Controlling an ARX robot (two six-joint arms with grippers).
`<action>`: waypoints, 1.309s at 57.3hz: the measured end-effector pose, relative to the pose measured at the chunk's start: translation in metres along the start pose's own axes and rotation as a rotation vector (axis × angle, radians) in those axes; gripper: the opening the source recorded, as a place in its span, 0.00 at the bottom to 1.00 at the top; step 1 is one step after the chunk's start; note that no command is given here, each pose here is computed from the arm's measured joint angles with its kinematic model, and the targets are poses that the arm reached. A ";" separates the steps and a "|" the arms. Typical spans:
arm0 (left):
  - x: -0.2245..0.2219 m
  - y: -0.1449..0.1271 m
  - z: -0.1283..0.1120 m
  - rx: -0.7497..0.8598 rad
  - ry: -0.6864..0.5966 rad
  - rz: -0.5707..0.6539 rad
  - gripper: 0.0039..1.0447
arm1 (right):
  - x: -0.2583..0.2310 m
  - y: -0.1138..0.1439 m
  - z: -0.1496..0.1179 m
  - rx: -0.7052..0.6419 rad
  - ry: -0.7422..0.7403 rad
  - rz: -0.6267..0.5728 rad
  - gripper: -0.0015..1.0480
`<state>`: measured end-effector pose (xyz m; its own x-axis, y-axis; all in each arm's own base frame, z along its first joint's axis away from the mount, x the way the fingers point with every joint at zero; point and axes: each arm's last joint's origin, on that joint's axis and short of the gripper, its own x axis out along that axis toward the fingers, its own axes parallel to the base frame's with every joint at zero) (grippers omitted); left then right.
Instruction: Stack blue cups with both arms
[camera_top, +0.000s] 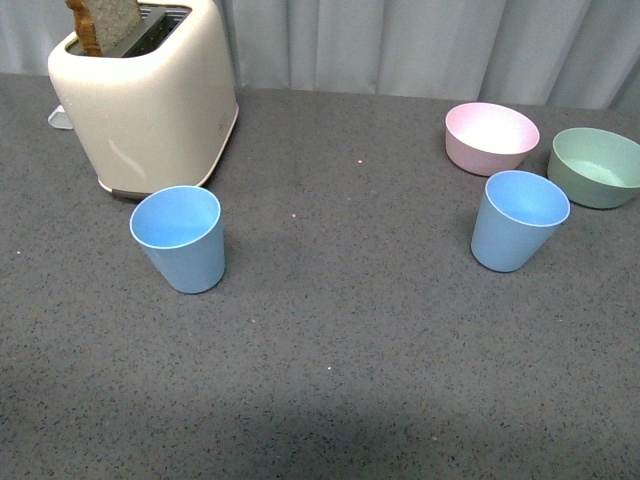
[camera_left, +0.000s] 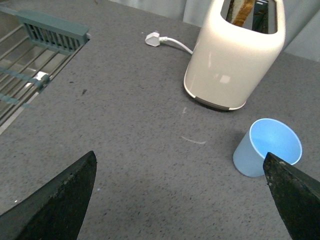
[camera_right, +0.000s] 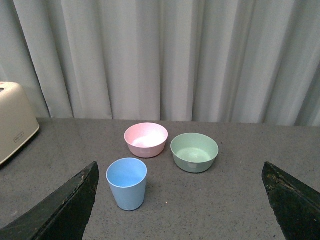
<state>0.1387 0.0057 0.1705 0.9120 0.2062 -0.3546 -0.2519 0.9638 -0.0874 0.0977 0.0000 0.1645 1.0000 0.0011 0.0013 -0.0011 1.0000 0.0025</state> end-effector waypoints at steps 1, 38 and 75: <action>0.004 -0.001 0.003 -0.005 0.007 -0.007 0.94 | 0.000 0.000 0.000 0.000 0.000 0.000 0.91; 0.142 -0.057 0.004 -0.023 0.469 -0.219 0.94 | 0.000 0.000 0.000 0.000 0.000 0.000 0.91; 0.194 -0.080 -0.018 -0.065 0.599 -0.151 0.55 | 0.000 0.000 0.000 0.000 0.000 0.000 0.91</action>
<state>0.3297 -0.0341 0.0924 0.6035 -0.0803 -0.7933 -0.1712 0.9587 -0.2273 0.0977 0.0000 0.1645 1.0000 0.0008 0.0010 -0.0008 1.0000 0.0029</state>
